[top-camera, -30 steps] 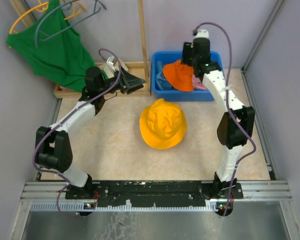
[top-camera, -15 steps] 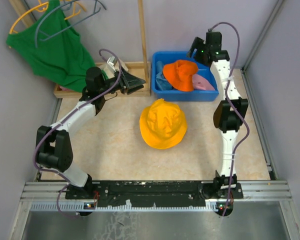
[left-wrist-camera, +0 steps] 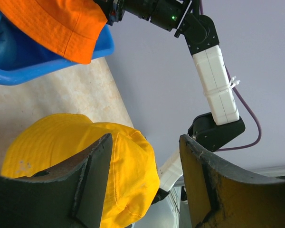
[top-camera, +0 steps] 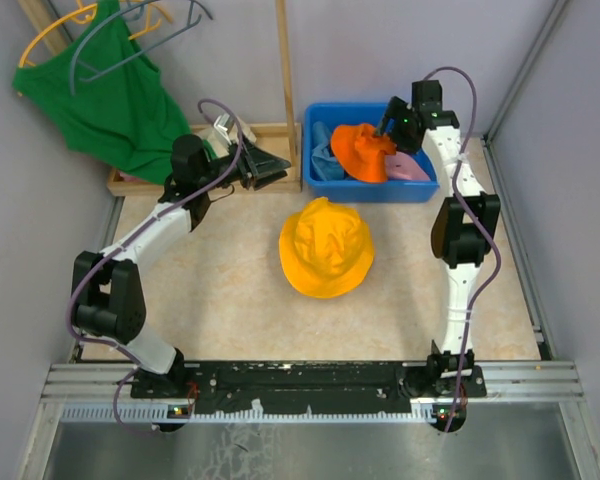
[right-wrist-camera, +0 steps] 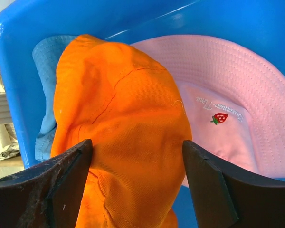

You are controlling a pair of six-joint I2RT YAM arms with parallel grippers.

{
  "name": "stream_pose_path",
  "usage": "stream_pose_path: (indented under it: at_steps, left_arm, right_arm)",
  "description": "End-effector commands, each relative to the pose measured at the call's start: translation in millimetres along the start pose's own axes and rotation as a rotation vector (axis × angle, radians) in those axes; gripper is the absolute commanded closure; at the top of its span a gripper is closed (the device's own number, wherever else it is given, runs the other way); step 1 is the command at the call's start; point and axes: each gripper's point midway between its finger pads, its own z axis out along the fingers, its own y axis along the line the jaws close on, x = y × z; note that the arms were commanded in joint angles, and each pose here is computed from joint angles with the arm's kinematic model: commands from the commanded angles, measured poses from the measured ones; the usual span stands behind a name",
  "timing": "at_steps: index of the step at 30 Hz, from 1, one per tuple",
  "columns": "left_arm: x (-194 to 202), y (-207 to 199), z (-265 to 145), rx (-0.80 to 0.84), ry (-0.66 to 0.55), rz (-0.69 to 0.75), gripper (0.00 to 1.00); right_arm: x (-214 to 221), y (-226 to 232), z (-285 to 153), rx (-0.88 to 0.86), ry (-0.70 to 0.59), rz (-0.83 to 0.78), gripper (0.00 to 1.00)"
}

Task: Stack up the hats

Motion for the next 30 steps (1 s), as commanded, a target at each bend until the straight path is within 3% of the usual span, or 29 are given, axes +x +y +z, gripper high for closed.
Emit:
stream_pose_path:
  at_steps: [1,6,10,15,30]
  left_arm:
    - [0.3,0.7,-2.0,0.009,-0.009,0.015,0.36]
    - [0.7,-1.3,-4.4,0.010,-0.012,0.021,0.36]
    - [-0.5,-0.8,-6.9,0.008,-0.016,0.023,0.36]
    - [-0.9,-1.8,-8.3,0.011,-0.016,0.025,0.36]
    - [-17.3,-9.2,-1.0,0.015,-0.036,0.032,0.35]
  right_arm:
    - [-33.4,23.7,-40.0,-0.068,-0.095,-0.010,0.25]
    - [-31.3,26.7,-34.2,-0.087,-0.082,0.009,0.54]
    - [-34.9,33.2,-36.7,-0.109,-0.079,0.010,0.67]
    - [-41.6,40.0,-45.8,-0.126,-0.089,-0.002,0.99]
    - [-98.8,94.7,-160.9,-0.259,-0.298,-0.082,1.00]
